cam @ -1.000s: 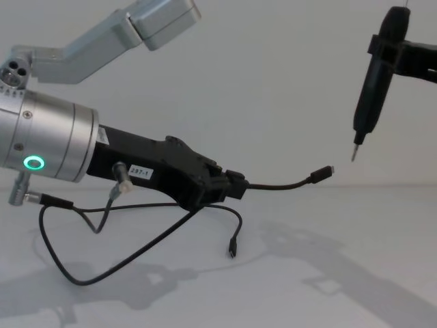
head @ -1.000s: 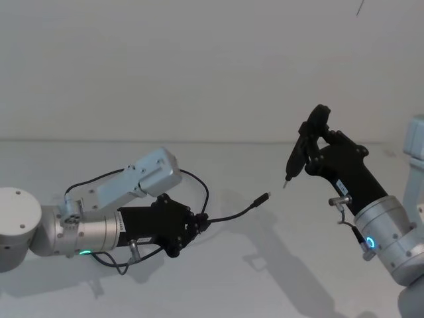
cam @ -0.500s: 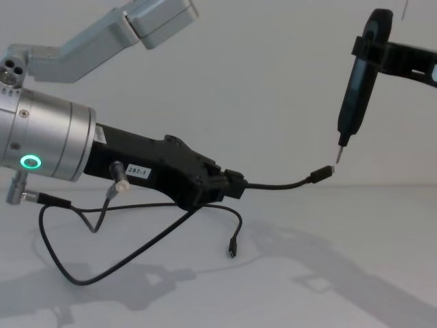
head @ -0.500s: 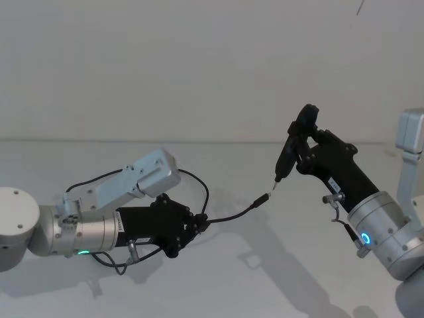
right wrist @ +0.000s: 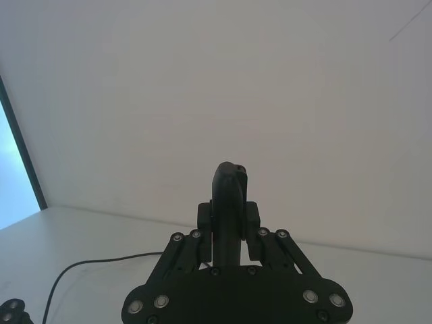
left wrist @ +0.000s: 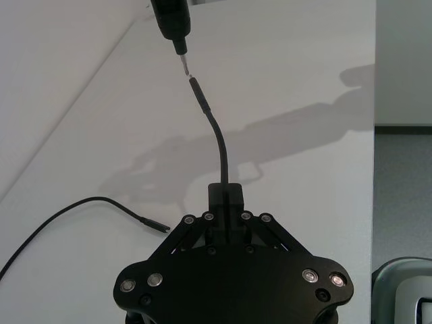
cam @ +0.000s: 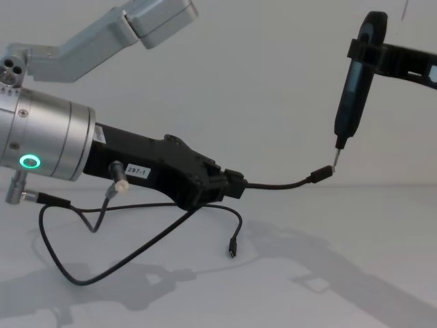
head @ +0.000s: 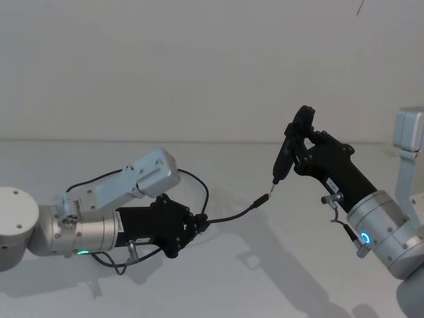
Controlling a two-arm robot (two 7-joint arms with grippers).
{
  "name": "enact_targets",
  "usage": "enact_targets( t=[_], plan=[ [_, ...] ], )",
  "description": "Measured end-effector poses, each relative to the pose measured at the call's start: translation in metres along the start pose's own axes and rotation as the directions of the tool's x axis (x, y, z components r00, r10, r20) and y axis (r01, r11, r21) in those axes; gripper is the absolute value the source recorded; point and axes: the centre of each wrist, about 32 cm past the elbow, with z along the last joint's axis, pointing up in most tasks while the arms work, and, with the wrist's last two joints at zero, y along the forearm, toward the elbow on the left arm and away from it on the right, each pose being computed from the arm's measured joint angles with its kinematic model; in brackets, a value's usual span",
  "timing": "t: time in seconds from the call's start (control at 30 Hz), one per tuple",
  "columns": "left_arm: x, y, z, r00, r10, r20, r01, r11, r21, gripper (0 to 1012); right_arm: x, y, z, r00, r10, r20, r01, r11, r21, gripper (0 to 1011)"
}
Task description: Pick up the data cable with the one hand.
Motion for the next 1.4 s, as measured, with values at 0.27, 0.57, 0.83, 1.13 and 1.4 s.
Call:
enact_targets(
  t=[0.27,0.57,0.83,1.13,1.4],
  plan=[
    [0.0001,0.0002,-0.0001,1.0,0.0,0.0,0.0,1.0,0.0,40,0.0,-0.0003,0.0013,1.0,0.007,0.0,-0.007,1.0,-0.006,279],
    [0.0001,0.0003,-0.0002,1.0,0.0,0.001,0.0,1.0,0.001,40,0.0002,-0.0002,0.0019,1.0,0.014,-0.003,-0.014,1.0,-0.017,279],
    [0.0001,0.0003,-0.0002,1.0,0.0,0.001,0.0,1.0,0.001,40,0.0002,-0.0001,0.0021,1.0,0.018,-0.005,-0.018,1.0,-0.024,279],
    [0.0001,0.0003,-0.0002,1.0,0.0,0.001,0.0,1.0,0.001,40,0.0004,-0.0001,0.0019,1.0,0.018,-0.007,-0.018,0.999,-0.029,279],
    [0.0001,0.0003,-0.0002,1.0,0.0,0.001,0.0,1.0,0.001,40,0.0006,-0.0001,0.0017,1.0,0.018,-0.008,-0.018,0.999,-0.032,279]
  ],
)
